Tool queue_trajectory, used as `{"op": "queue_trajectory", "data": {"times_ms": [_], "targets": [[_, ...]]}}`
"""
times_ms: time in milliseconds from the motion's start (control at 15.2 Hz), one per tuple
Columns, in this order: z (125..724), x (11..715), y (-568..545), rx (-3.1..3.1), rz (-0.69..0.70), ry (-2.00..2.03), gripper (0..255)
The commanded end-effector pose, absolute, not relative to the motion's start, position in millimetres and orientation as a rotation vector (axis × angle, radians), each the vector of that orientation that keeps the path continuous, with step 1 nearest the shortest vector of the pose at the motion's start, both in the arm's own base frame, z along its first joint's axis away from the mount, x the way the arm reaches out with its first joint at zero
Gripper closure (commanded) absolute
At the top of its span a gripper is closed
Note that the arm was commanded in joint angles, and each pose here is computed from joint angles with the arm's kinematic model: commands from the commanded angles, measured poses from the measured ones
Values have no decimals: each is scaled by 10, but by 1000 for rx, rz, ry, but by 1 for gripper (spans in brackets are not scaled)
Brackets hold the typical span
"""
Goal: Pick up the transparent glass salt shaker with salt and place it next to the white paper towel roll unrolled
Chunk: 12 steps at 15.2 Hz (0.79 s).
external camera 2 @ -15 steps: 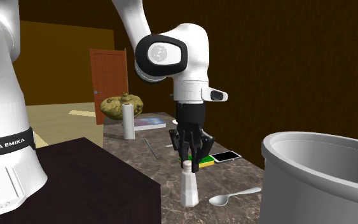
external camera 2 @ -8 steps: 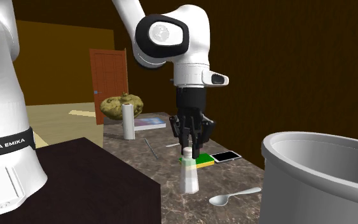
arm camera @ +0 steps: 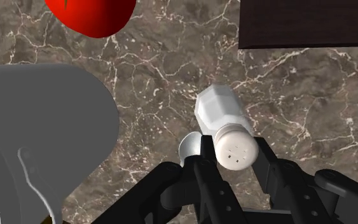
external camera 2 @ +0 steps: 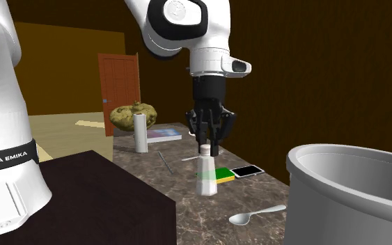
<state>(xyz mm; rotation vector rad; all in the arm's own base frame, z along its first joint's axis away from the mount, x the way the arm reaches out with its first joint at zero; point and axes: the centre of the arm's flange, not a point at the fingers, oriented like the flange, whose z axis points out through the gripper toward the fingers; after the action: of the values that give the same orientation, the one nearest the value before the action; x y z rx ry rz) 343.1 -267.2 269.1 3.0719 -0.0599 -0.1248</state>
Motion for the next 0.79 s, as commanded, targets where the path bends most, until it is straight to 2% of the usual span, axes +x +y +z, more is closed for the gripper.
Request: {"op": "queue_trajectory", "data": {"times_ms": [0, 726], "targets": [[2800, 3425, -2675, 3072, -126, -60, 255], [3381, 3425, -2675, 3072, -126, -60, 255]]}}
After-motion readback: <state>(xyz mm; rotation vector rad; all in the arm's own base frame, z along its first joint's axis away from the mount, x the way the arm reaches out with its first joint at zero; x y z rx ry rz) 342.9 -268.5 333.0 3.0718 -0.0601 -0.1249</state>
